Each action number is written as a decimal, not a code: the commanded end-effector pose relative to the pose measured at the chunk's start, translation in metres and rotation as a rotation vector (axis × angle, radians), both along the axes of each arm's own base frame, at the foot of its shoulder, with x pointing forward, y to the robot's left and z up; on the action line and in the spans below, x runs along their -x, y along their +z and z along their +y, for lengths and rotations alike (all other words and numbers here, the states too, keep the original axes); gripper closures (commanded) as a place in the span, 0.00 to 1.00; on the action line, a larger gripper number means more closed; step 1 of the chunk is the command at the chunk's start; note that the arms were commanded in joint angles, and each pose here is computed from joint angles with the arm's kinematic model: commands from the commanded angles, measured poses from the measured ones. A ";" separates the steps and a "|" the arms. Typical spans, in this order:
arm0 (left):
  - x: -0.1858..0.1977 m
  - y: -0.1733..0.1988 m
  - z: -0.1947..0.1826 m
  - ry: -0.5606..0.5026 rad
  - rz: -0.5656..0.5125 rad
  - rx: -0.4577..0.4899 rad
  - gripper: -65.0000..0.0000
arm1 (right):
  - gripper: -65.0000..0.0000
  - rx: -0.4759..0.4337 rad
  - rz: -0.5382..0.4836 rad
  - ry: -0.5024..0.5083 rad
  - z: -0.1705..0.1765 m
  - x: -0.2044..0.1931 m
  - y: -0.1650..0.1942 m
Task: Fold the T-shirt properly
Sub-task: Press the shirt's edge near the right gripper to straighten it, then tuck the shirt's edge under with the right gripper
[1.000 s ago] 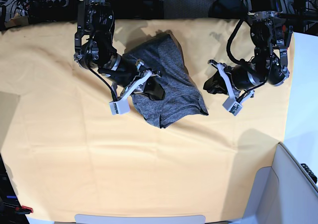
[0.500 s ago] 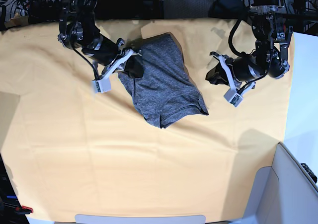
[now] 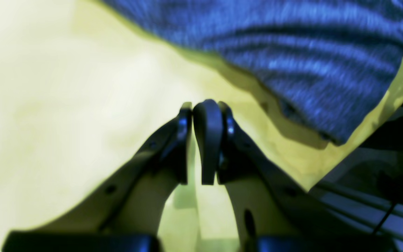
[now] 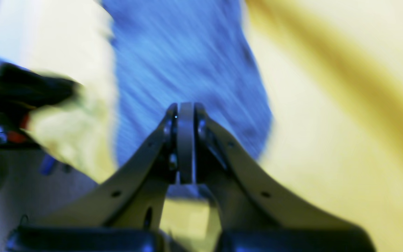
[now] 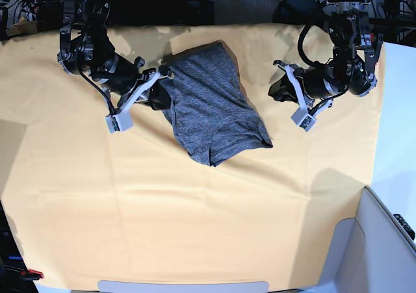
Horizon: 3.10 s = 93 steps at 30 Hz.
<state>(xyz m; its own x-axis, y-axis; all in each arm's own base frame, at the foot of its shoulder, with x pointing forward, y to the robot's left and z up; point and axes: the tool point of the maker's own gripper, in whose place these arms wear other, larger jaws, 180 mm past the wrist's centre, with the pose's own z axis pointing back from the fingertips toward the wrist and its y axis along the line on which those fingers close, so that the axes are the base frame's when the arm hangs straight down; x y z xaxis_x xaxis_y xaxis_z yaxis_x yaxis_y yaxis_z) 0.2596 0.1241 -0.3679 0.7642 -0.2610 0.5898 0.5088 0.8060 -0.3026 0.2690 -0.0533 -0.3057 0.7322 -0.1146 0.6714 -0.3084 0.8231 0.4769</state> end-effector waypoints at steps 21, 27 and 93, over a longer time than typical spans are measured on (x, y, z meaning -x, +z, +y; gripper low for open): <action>-0.005 0.009 0.001 0.003 -0.037 0.014 0.95 | 1.00 0.306 0.027 0.189 0.048 0.014 -0.041; -0.005 0.009 0.001 0.003 -0.037 0.014 0.95 | 1.00 0.337 0.061 0.209 0.036 0.038 -0.050; 0.049 -0.026 0.048 0.008 0.059 -0.125 0.81 | 1.00 0.534 0.127 0.131 0.023 0.079 -0.091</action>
<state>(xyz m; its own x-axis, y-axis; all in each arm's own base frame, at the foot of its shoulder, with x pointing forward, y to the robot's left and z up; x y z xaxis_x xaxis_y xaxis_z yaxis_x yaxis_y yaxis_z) 0.2035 0.1698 -0.4021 0.8171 -0.3179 0.4809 0.4742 0.8450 -0.2472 0.1972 -0.0370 -0.3978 0.7896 0.3096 0.5298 -0.3743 0.9272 0.0160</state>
